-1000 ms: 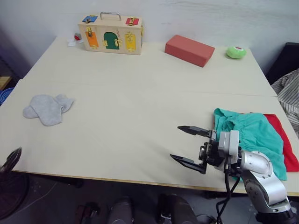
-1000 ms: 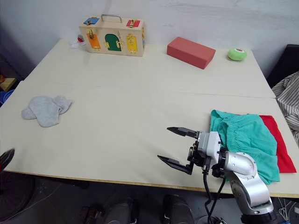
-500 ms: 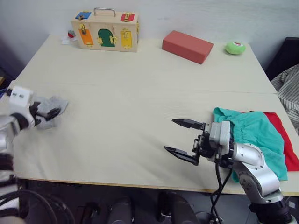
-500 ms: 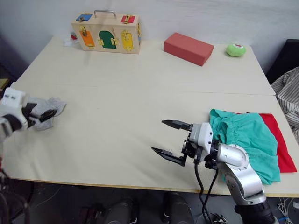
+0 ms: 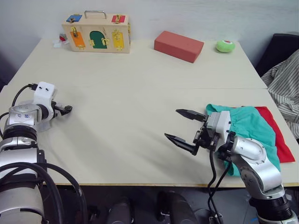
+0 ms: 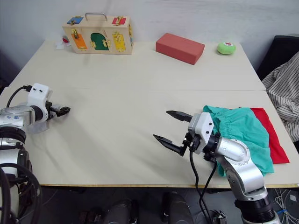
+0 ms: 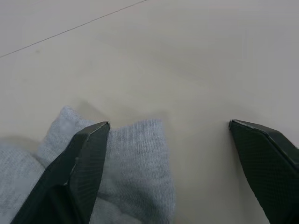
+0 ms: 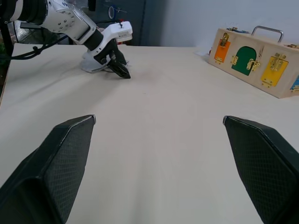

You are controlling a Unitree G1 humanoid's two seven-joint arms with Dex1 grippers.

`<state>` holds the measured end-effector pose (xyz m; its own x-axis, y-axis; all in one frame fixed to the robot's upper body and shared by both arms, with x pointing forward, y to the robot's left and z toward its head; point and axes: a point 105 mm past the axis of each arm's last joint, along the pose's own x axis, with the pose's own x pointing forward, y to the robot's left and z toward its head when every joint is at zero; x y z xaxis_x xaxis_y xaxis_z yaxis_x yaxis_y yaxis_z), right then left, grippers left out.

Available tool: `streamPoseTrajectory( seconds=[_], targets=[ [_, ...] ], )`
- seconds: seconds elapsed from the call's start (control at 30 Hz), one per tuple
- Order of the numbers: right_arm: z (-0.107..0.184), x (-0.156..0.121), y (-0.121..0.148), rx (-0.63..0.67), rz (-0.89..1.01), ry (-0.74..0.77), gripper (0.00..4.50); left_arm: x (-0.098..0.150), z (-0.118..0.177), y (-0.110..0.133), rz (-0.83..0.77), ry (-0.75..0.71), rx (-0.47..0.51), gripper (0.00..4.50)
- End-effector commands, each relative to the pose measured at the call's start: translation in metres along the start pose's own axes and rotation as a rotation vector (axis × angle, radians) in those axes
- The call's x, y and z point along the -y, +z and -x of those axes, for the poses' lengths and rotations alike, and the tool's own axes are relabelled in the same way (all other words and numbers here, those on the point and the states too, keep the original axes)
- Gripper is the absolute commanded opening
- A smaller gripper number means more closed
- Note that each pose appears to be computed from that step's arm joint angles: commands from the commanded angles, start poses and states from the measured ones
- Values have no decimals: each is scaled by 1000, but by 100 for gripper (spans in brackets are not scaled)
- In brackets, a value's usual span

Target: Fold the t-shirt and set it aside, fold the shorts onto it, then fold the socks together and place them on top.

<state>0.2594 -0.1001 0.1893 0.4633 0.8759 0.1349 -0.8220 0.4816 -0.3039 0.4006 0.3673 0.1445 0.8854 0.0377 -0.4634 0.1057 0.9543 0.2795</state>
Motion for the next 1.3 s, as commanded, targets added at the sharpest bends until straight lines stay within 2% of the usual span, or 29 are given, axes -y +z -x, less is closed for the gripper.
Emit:
streamPoseTrajectory(
  seconds=[0.03,0.2,0.3,0.33,0.47,0.63,0.73,0.87,1.03,1.17,1.3],
  targets=[
    [4,-1,14,32,33,-29,450,-15,8,-20,44,47,-69,290],
    [9,-1,11,17,23,-46,450,-28,15,-28,152,101,-36,124],
    [12,0,9,7,18,-48,450,-28,15,-33,176,96,-19,23],
    [12,0,8,5,15,-49,450,-25,14,-32,178,82,-7,4],
    [15,-1,5,-12,10,-41,450,4,8,-5,141,-118,146,4],
    [35,4,-4,-98,23,-3,450,64,1,11,34,-445,134,4],
    [44,8,-6,-135,28,10,450,119,3,19,28,-684,122,4],
    [58,9,-8,-186,19,13,450,197,23,13,-30,-924,101,4],
    [72,6,-8,-229,10,2,450,264,60,9,-68,-1113,92,4],
    [76,3,-8,-236,2,-11,450,299,85,-5,-116,-1231,32,4],
    [77,-2,-11,-241,-6,-22,450,319,96,-13,-135,-1294,24,4]
  ],
)
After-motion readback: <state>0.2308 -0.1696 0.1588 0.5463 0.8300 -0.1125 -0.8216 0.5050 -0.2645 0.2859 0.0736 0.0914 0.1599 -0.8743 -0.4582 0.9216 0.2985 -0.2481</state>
